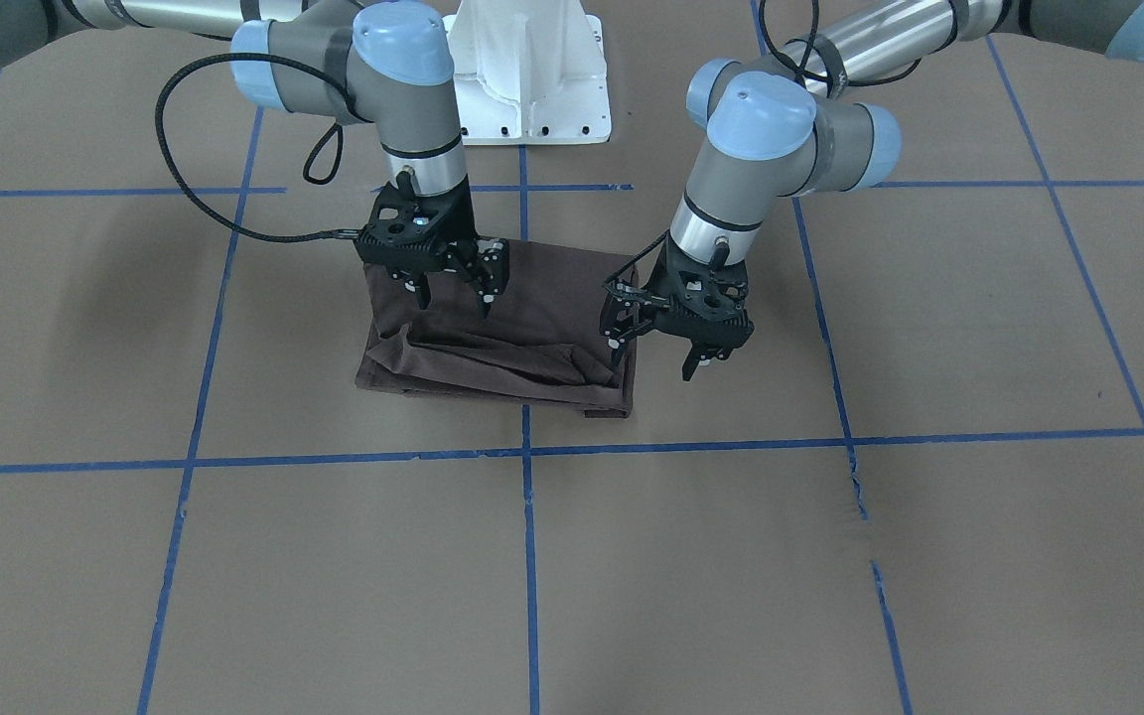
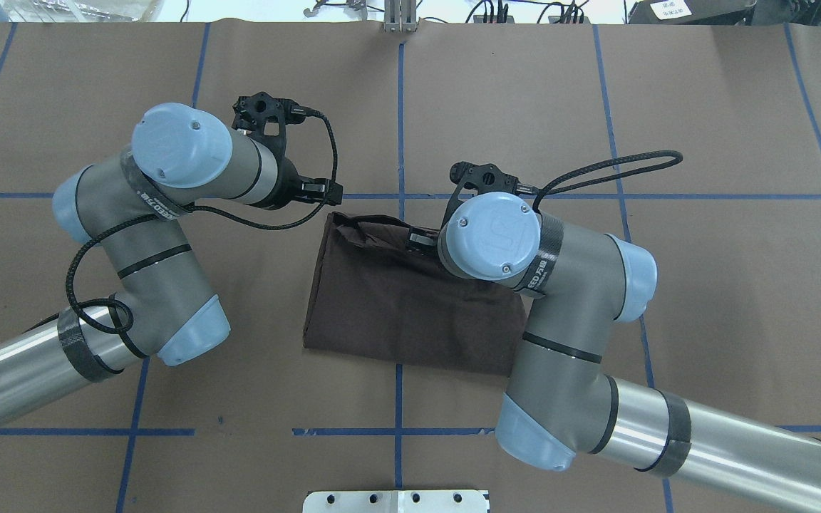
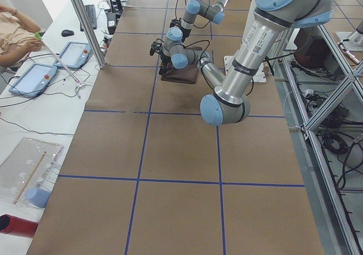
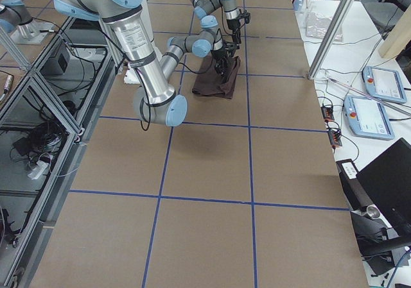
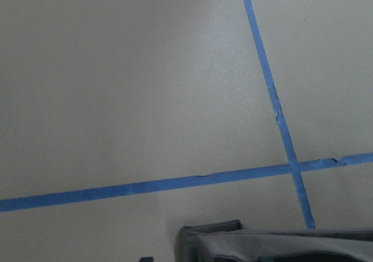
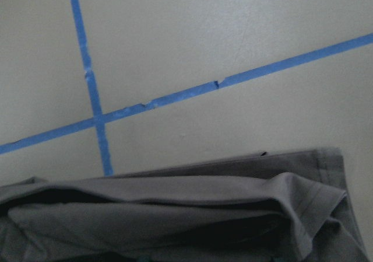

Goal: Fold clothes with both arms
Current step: 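Fold the lifted edge with both grippers over onto the far half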

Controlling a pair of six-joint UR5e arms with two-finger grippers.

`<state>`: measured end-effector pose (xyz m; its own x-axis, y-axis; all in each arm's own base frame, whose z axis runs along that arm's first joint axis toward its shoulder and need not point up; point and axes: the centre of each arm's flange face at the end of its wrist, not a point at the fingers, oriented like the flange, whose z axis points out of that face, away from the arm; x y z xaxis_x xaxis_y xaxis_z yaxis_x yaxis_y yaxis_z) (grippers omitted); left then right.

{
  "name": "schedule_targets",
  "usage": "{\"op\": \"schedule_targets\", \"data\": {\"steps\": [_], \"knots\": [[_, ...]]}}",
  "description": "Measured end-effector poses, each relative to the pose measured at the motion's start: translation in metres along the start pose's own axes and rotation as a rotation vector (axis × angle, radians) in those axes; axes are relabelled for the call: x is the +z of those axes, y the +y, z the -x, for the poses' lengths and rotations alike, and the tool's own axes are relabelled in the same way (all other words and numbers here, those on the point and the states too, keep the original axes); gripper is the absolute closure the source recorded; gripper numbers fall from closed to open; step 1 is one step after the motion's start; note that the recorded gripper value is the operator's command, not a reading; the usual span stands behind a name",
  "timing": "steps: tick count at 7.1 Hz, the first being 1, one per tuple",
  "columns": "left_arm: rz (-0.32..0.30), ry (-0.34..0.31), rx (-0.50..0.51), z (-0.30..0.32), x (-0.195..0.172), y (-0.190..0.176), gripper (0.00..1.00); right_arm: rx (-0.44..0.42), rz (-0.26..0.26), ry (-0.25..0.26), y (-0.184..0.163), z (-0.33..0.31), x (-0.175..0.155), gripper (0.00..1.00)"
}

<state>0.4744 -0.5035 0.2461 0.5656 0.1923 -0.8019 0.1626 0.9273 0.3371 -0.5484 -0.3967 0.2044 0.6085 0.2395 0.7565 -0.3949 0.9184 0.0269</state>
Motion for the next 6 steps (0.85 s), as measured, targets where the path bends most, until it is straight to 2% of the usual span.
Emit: {"op": "schedule_targets", "data": {"steps": [2,3,5,6], "knots": [[0.004,0.003,-0.003,0.003,-0.002,0.000,0.00,-0.071,-0.036,0.047,0.028,0.015,0.031,0.00],[0.004,0.003,-0.004,0.003,-0.002,0.000,0.00,-0.108,-0.047,0.078,0.027,0.016,0.047,0.00],[0.003,0.003,-0.005,0.003,-0.002,0.000,0.00,-0.149,-0.069,0.139,-0.002,0.009,0.071,0.00],[0.003,0.004,-0.005,0.003,-0.003,0.000,0.00,-0.155,-0.084,0.177,-0.030,0.003,0.084,0.00]]}}
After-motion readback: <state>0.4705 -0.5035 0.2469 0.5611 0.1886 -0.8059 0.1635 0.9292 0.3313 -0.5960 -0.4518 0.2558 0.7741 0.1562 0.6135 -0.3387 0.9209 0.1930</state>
